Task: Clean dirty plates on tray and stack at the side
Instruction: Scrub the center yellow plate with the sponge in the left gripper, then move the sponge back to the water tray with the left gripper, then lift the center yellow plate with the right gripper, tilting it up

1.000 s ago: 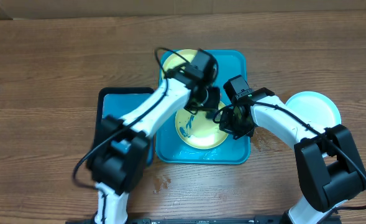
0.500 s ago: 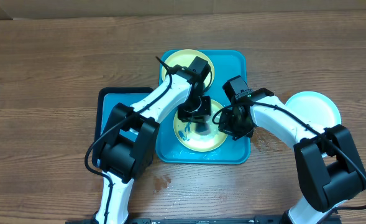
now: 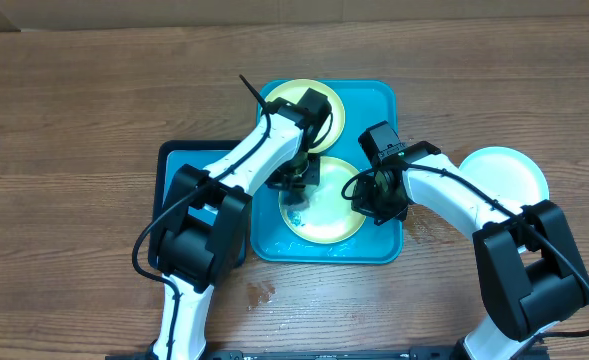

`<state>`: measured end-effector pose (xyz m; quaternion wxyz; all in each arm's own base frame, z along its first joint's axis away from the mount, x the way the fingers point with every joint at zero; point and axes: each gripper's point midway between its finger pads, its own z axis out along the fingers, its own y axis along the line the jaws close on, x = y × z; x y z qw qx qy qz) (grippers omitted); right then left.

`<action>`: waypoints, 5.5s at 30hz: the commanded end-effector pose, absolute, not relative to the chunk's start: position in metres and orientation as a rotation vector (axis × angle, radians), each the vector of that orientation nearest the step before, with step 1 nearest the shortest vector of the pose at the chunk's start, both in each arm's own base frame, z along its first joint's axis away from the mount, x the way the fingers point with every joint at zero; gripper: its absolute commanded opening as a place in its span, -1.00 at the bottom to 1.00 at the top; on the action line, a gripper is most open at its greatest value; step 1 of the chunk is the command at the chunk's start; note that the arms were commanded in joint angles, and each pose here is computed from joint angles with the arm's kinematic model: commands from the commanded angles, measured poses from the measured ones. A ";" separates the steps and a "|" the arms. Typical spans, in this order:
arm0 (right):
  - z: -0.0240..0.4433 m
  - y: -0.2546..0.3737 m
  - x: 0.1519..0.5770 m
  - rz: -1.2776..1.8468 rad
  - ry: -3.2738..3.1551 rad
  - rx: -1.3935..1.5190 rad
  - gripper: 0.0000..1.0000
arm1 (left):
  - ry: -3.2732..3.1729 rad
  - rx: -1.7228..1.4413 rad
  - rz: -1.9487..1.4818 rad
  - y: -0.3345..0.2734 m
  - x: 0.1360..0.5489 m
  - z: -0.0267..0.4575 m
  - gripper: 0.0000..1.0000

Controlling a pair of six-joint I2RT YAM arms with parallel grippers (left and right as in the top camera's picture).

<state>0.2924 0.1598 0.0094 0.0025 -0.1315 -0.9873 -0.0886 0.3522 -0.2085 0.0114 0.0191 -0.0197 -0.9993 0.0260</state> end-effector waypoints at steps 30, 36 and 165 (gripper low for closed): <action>0.006 0.151 0.292 -0.219 -3.106 -0.420 -0.92 | -3.146 -0.067 -0.451 -0.147 0.338 0.018 -0.92; 0.006 0.150 0.290 -0.205 -3.099 -0.421 -0.92 | -3.214 -0.167 -0.480 -0.149 0.356 0.020 -0.92; 0.244 0.336 0.331 0.440 -4.156 0.685 -0.92 | -3.887 0.810 0.172 0.021 0.249 0.399 1.00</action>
